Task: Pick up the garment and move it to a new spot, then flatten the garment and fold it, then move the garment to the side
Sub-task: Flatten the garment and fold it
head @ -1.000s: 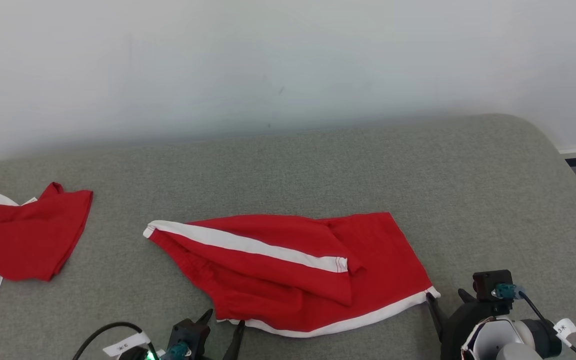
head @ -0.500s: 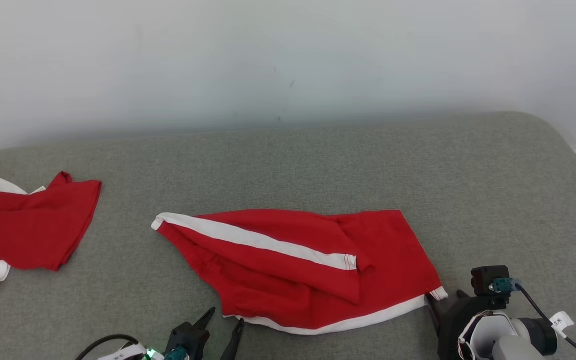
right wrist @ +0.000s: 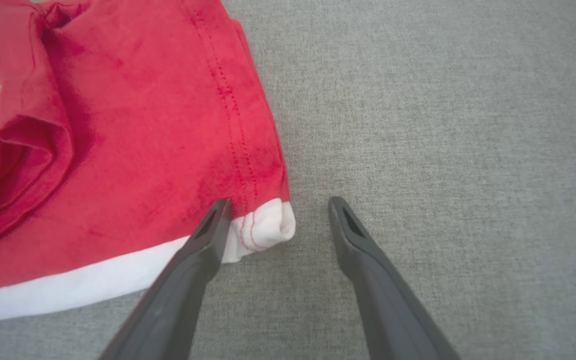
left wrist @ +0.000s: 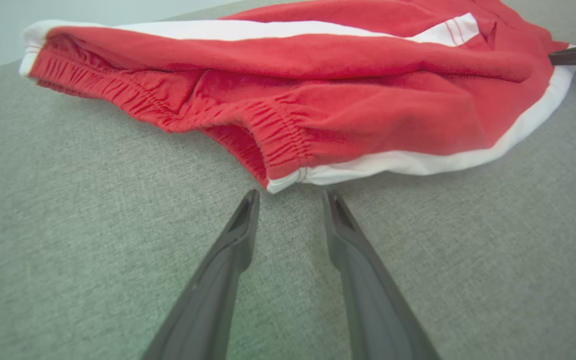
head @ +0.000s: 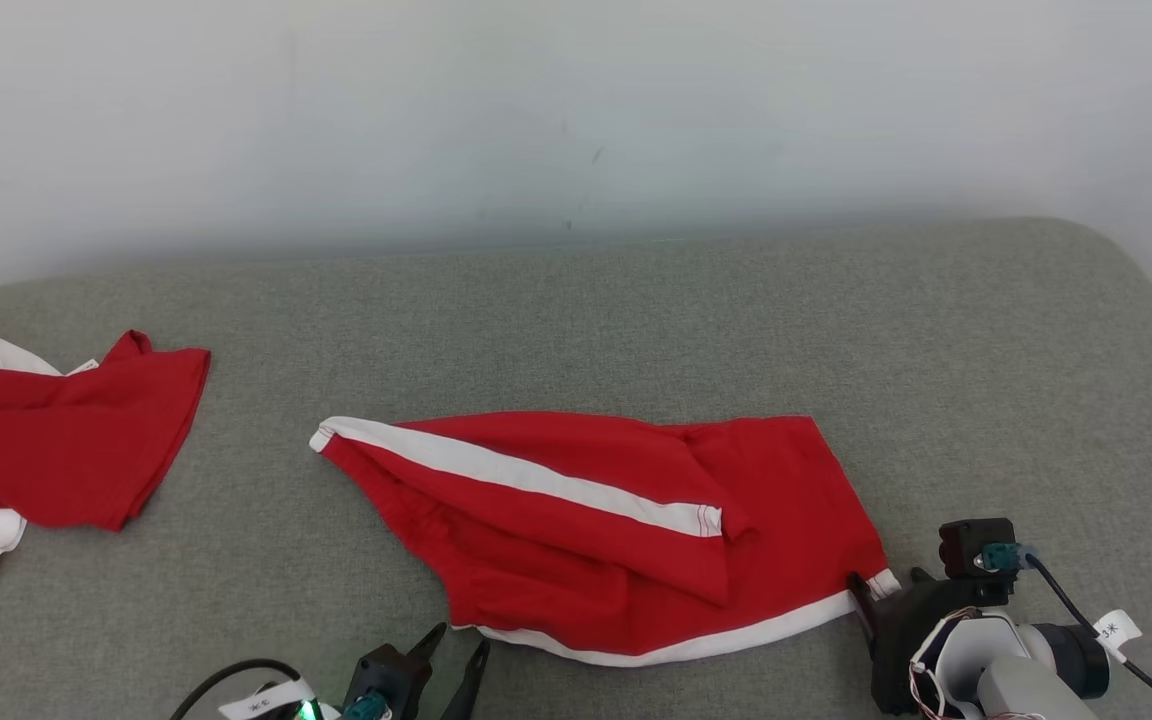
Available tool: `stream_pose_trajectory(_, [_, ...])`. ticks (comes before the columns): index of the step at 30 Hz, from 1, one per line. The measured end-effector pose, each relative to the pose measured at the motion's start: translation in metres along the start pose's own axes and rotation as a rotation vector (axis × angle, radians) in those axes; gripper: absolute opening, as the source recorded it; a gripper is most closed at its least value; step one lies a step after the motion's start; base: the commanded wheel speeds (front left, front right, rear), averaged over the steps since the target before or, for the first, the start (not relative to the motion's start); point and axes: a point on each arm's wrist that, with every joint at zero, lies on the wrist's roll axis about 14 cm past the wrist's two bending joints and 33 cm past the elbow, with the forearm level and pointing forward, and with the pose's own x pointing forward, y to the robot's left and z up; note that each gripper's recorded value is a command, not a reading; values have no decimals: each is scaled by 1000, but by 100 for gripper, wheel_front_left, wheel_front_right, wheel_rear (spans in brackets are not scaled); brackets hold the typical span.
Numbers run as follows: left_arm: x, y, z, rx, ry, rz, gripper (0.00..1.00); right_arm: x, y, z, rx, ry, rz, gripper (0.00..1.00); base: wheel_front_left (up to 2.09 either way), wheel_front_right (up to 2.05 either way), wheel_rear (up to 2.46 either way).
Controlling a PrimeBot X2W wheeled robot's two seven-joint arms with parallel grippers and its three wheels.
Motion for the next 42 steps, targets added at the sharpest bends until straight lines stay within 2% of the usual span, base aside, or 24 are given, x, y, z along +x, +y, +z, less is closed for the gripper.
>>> stream_pose_trajectory(2, [3,0,2,1,-2,-2,60,1,0,0,-1,4,1,100,0,0,0])
stream_pose_trajectory(3, [3,-1,3,3,-2,-3,47,1,0,0,-3,5,0,100,0,0,0])
stream_pose_trajectory(4, [5,-1,4,3,-3,-4,39,1,0,0,-4,7,0,100,0,0,0])
stream_pose_trajectory(5, [5,-1,5,4,-4,-4,24,1,0,0,-4,8,-1,100,0,0,0])
stream_pose_trajectory(7, [6,-1,4,5,-2,-7,2,1,-1,-1,-1,8,-3,100,0,0,0])
stream_pose_trajectory(12, [7,-1,6,4,-7,-4,0,0,-2,-2,2,11,-6,98,0,0,0])
stream_pose_trajectory(13, [7,-1,7,4,-11,-4,0,0,-2,-2,3,11,-5,80,0,0,0])
stream_pose_trajectory(14, [6,-1,8,5,-14,-3,0,-1,-2,-2,4,8,-5,44,0,0,0])
stream_pose_trajectory(15, [6,-1,9,6,-16,-4,0,-1,-2,-2,3,6,-5,28,0,0,0])
stream_pose_trajectory(16, [6,-1,10,8,-18,-4,0,-1,-2,-2,0,6,-4,0,0,0,0])
stream_pose_trajectory(21, [5,-1,19,-7,-49,4,0,-2,2,2,3,-16,5,0,0,0,0])
stream_pose_trajectory(34, [-12,7,54,-71,-191,54,0,-15,-1,18,128,-139,12,0,0,0,0])
stream_pose_trajectory(39, [-15,8,75,-166,-268,56,0,-25,7,54,240,-275,57,0,0,0,0])
stream_pose_trajectory(42, [-13,11,84,-216,-278,46,0,-25,10,69,251,-309,75,0,0,0,0])
